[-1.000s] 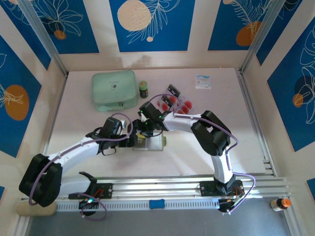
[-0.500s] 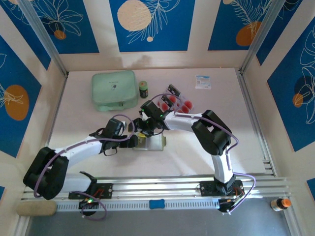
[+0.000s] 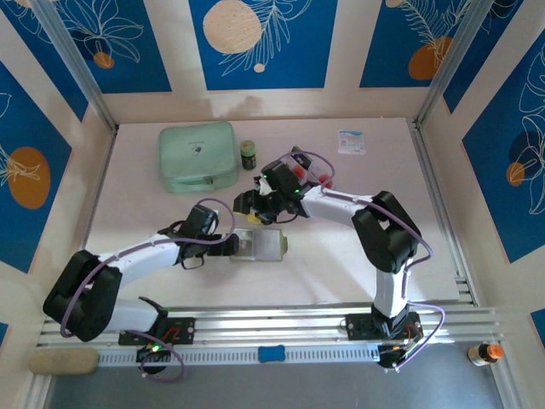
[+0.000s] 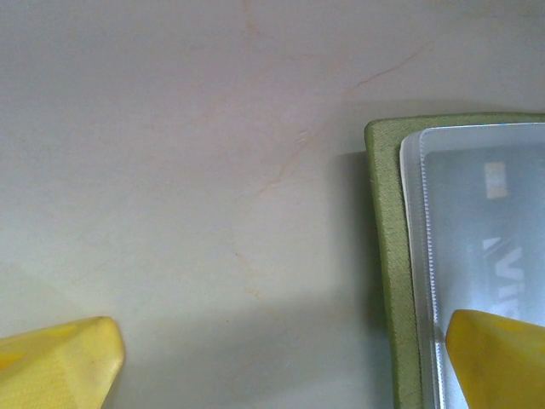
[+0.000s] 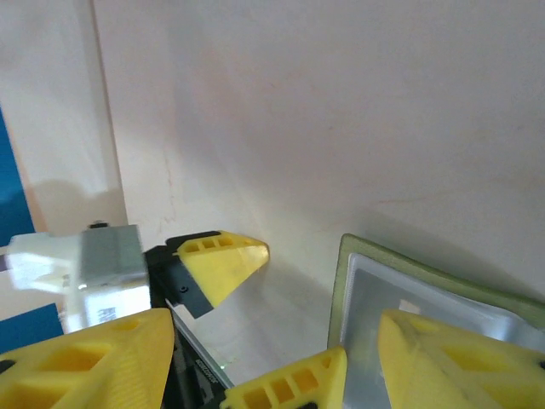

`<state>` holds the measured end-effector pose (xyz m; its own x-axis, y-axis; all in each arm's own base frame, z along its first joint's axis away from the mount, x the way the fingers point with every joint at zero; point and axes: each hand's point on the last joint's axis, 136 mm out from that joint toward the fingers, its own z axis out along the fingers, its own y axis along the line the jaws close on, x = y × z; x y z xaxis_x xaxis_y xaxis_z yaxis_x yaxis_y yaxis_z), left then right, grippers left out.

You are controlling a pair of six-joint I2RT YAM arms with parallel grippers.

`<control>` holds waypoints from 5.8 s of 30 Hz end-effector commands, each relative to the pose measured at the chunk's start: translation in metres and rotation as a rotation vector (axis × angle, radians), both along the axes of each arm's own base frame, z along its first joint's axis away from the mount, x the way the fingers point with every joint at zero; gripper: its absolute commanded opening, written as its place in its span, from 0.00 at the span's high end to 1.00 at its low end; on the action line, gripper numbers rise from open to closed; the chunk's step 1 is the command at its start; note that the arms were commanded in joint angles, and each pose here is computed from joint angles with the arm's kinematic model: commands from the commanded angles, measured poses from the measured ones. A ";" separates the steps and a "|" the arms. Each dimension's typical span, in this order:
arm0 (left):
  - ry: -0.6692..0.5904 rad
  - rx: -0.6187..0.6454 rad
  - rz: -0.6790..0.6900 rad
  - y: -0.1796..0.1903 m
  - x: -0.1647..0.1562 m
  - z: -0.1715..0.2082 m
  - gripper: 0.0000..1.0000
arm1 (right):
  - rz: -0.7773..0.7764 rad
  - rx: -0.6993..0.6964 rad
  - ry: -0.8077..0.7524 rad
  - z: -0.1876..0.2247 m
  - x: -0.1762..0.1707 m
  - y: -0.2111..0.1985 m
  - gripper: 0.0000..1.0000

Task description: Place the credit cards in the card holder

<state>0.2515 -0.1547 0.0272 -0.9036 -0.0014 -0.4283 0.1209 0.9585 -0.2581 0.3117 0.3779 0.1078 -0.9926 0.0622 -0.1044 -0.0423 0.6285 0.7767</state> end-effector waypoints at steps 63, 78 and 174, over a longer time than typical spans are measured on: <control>-0.089 0.095 0.056 -0.041 0.016 0.030 0.00 | 0.267 -0.963 -0.413 -0.023 0.140 -0.127 0.71; -0.088 0.091 0.062 -0.039 0.015 0.028 0.00 | 0.305 -0.958 -0.389 -0.042 0.139 -0.121 0.78; -0.116 0.287 -0.153 -0.040 0.033 0.035 0.00 | -0.233 -0.001 -0.256 0.000 -0.026 -0.082 1.00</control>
<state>0.2867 -0.2055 0.0766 -0.8149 0.2564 -0.5198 0.2991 0.9542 0.0018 0.2755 0.2863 0.0822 -0.9317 0.2070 -0.2984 -0.0678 0.7081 0.7029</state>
